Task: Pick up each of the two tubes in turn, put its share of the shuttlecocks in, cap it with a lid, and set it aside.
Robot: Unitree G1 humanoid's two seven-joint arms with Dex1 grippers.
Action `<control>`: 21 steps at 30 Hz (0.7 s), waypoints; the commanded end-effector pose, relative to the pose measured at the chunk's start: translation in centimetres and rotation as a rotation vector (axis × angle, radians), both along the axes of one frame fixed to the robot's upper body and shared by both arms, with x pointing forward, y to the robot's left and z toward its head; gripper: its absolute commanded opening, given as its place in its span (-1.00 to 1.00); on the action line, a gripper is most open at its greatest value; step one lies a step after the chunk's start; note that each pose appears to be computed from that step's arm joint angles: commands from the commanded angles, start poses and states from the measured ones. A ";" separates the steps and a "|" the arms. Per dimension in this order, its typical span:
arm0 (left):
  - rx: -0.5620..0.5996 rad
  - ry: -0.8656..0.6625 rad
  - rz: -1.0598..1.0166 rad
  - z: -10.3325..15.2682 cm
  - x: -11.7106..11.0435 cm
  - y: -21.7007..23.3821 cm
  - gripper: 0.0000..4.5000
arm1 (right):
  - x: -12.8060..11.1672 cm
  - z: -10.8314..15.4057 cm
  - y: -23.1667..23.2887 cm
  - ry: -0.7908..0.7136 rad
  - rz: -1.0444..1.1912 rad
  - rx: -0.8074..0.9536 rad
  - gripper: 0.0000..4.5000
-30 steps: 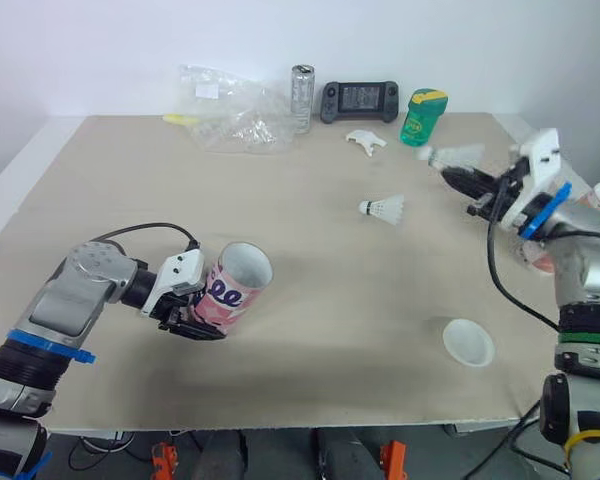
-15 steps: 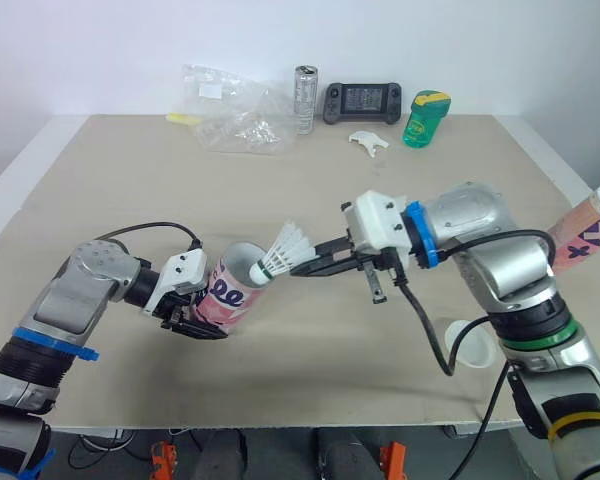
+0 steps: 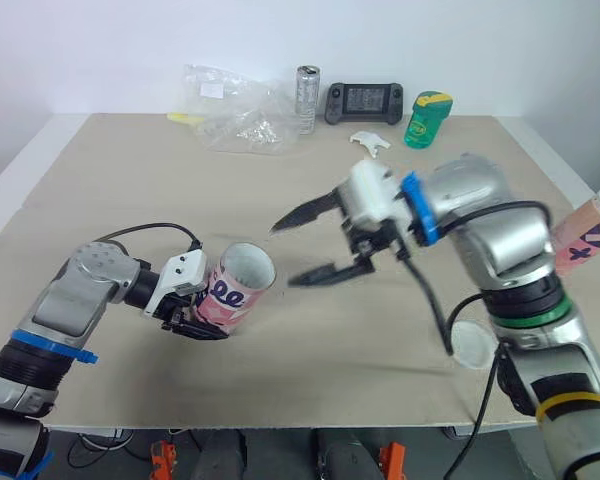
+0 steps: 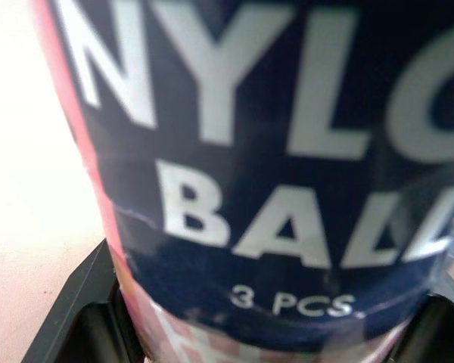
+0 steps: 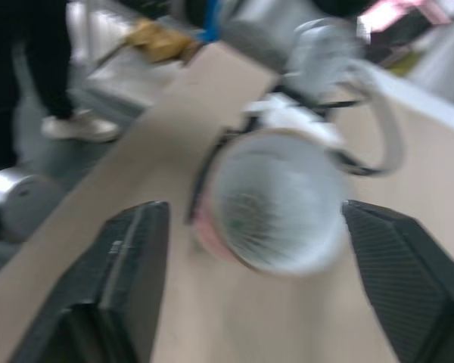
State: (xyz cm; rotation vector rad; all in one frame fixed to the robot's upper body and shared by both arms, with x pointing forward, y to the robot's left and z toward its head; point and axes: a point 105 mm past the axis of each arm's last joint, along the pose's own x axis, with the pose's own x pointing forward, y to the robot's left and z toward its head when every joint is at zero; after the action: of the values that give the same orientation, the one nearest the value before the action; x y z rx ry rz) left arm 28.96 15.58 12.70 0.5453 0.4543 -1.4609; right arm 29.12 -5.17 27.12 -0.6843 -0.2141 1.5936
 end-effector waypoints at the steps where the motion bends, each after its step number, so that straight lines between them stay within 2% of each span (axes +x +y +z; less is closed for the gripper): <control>1: 0.004 0.002 -0.001 0.0 -0.3 0.0 0.37 | 5.1 1.7 -5.1 -0.054 -0.372 0.163 0.67; 5: 0.004 0.003 0.005 0.0 -0.4 0.2 0.37 | 9.4 -0.3 -13.2 -0.003 -0.800 0.264 0.67; 8: 0.004 0.002 0.008 0.0 -0.4 0.2 0.37 | 10.4 -2.8 -16.8 0.025 -0.970 0.256 0.67; 11: 0.004 0.001 0.008 0.0 -0.3 0.3 0.37 | 11.4 -4.2 -18.4 0.063 -1.077 0.292 0.67; 13: 0.005 0.000 0.008 0.0 -0.3 0.2 0.37 | 12.1 -6.1 -18.9 0.114 -1.135 0.286 0.67; 15: 0.004 -0.001 0.010 0.1 -0.2 0.2 0.37 | 12.2 -7.4 -18.4 0.158 -1.119 0.273 0.67; 21: 0.001 -0.005 0.016 0.1 -0.2 0.3 0.37 | 13.3 -8.8 -16.7 0.245 -1.080 0.287 0.67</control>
State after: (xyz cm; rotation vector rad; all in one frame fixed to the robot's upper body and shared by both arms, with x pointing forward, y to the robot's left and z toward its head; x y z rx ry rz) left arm 28.85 15.89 12.74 0.5409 0.4579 -1.4447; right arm 41.90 -22.18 16.52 -0.2524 0.1668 0.5696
